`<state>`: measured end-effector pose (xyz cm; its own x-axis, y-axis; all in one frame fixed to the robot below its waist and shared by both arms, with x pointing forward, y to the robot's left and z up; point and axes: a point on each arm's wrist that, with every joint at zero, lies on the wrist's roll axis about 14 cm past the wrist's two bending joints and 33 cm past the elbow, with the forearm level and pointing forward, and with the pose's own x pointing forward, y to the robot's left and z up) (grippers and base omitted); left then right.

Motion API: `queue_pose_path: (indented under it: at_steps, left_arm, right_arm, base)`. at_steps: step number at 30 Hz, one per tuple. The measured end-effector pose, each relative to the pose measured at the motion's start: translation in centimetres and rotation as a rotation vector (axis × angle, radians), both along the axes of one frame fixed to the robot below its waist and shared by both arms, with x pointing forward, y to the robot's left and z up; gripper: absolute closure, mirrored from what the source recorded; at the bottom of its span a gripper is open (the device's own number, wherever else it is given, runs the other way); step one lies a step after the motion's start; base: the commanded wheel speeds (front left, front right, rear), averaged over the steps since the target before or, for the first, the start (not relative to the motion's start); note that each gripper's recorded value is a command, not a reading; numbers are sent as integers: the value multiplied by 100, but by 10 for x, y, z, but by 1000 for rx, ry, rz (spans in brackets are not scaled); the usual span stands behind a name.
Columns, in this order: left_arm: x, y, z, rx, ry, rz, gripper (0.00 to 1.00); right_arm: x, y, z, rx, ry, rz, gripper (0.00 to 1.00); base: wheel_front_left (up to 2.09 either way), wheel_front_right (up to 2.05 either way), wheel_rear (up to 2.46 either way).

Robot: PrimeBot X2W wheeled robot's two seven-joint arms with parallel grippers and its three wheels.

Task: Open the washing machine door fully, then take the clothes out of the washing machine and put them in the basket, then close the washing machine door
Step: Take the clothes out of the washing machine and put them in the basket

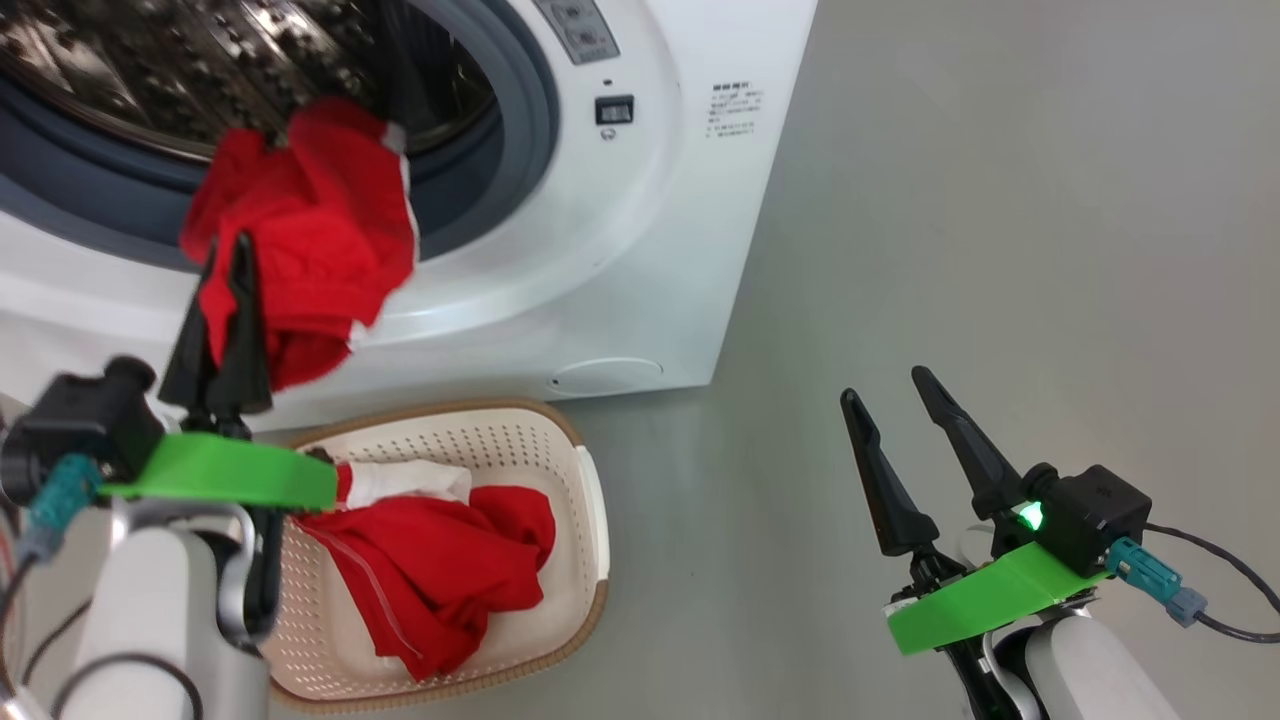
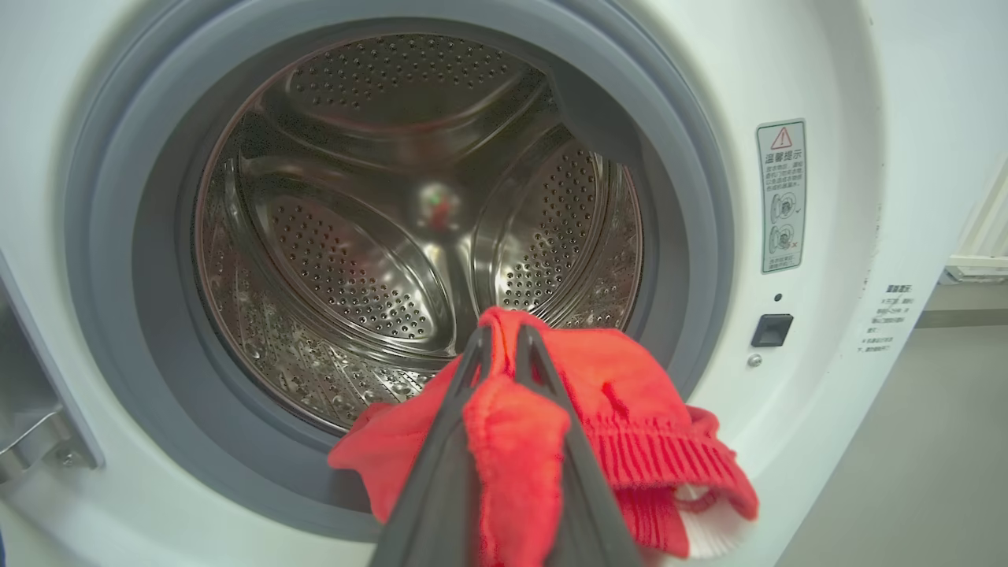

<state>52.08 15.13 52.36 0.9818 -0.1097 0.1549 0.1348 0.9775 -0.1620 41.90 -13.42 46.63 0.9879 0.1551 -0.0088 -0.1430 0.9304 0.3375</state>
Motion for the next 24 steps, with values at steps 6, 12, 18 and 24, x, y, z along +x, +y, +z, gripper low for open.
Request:
queue_pose_path:
  at_steps: [6, 12, 18, 24]
  left_arm:
    - [-22, 7, 10, 3, -22, 12, 100]
    - [-44, 15, 22, 2, -52, 32, 100]
    - [-59, 12, 41, -8, -108, 29, 100]
    - [-67, 6, 51, -12, -139, 11, 100]
  right_arm:
    - [-6, 6, 9, 4, -20, 17, 0]
    - [-9, 13, 21, 7, -52, 37, 0]
    - [-16, 16, 23, 8, -55, 45, 0]
    - [-20, 17, 23, 6, -51, 47, 0]
  base:
    - [0, 0, 0]
    - [0, 0, 0]
    - [0, 0, 0]
    - [0, 0, 0]
